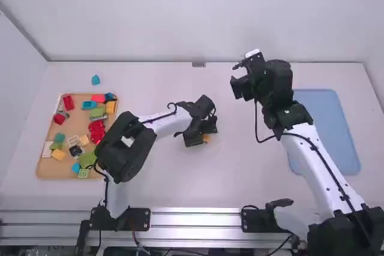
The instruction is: Assemble lego blocks to make yellow taxi
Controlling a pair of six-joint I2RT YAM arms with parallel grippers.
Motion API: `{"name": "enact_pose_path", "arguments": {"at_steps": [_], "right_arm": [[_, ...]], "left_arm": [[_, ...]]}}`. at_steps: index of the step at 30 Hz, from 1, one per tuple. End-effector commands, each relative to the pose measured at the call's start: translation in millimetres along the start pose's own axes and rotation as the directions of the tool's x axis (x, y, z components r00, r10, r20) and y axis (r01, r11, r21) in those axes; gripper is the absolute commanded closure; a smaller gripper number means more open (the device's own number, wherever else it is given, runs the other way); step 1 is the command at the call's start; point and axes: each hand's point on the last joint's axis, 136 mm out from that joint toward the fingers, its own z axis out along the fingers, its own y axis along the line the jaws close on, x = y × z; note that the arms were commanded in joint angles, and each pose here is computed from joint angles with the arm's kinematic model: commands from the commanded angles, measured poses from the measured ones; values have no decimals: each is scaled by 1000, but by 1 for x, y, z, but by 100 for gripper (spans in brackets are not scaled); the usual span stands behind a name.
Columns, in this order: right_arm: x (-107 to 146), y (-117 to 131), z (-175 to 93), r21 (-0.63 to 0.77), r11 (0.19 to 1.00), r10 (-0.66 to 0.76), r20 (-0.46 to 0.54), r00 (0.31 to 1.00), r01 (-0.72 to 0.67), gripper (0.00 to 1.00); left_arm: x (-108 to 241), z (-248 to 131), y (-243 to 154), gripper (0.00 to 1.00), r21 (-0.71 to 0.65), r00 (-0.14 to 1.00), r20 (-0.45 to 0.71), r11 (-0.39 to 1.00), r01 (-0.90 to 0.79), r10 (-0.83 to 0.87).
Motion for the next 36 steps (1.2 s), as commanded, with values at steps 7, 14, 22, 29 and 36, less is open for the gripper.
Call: {"name": "enact_pose_path", "arguments": {"at_steps": [7,14,22,29,36], "right_arm": [[-15,-3,-3,5,1000,4,31,1000,-4,2],[-15,-3,-3,6,1000,4,31,1000,-4,2],[-16,-2,-3,3,1000,2,33,999,-2,2],[-15,-3,-3,5,1000,4,31,999,-4,2],[-16,-3,-3,5,1000,-5,36,999,5,2]], "left_arm": [[2,4,-3,1,19,1000,-4,1000,8,-8],[-3,-1,2,1,9,1000,8,1000,-28,27],[-6,-41,13,1,29,998,-37,999,-40,41],[17,-99,72,1,-33,982,9,981,191,-190],[79,-172,177,1,-176,814,216,799,575,-539]]}}
